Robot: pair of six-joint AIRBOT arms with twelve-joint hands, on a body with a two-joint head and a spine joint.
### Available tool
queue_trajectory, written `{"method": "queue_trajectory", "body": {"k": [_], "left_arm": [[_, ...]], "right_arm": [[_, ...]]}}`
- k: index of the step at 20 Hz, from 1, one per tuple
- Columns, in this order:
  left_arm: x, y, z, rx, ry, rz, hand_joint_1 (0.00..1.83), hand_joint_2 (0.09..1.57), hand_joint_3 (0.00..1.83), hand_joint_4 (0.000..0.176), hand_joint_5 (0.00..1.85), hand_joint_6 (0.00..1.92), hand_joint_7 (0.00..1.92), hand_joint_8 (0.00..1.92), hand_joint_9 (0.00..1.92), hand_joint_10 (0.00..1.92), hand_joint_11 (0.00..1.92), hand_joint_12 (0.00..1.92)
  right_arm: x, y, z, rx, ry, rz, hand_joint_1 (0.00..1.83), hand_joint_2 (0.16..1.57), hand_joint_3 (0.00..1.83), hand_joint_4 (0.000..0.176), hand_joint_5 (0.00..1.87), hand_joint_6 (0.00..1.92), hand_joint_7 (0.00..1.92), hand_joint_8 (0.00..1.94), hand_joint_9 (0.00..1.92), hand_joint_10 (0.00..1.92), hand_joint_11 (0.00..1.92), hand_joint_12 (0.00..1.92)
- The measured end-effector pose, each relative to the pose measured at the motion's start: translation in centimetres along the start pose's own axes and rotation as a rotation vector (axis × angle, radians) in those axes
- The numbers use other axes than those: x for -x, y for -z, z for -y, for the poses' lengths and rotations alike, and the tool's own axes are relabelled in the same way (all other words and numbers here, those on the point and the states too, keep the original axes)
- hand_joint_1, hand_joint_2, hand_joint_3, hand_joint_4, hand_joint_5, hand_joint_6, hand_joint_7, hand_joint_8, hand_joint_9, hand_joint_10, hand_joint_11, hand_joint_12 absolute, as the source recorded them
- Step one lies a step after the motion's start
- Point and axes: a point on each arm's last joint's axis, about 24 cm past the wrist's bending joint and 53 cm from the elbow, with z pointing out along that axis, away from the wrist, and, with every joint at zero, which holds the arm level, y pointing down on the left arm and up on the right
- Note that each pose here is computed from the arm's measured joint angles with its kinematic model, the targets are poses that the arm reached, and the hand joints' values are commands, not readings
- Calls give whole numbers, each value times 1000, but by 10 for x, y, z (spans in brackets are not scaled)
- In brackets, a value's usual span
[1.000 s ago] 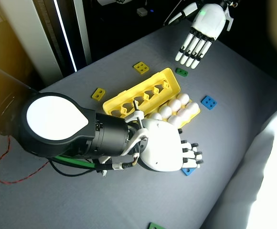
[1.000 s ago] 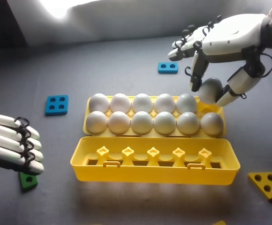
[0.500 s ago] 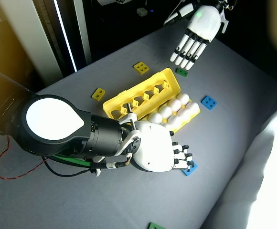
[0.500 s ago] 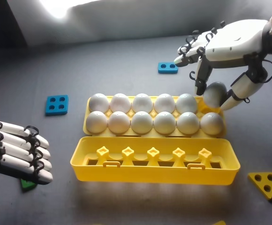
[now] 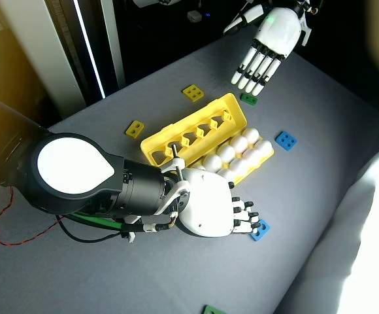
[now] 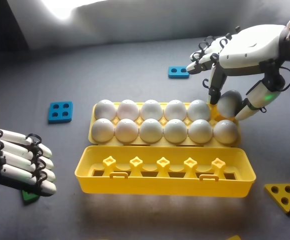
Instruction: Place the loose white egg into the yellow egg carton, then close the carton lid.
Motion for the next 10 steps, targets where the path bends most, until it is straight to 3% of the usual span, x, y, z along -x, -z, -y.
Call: {"method": "queue_trajectory", "body": {"k": [5,10], "left_arm": [[0,0,0,1,-4,0,0,1060,2,0,245,0,240,0,167,1,0,278],[0,0,-1,3,-7,0,0,1060,1,0,245,0,233,0,157,0,0,258]], "right_arm": [[1,-2,0,-4,-7,8,1193,1026,1,0,1189,616,130,0,18,0,0,252],[0,-6,-4,0,-9,8,1194,1021,0,0,1203,595,145,3,57,4,0,340]]}}
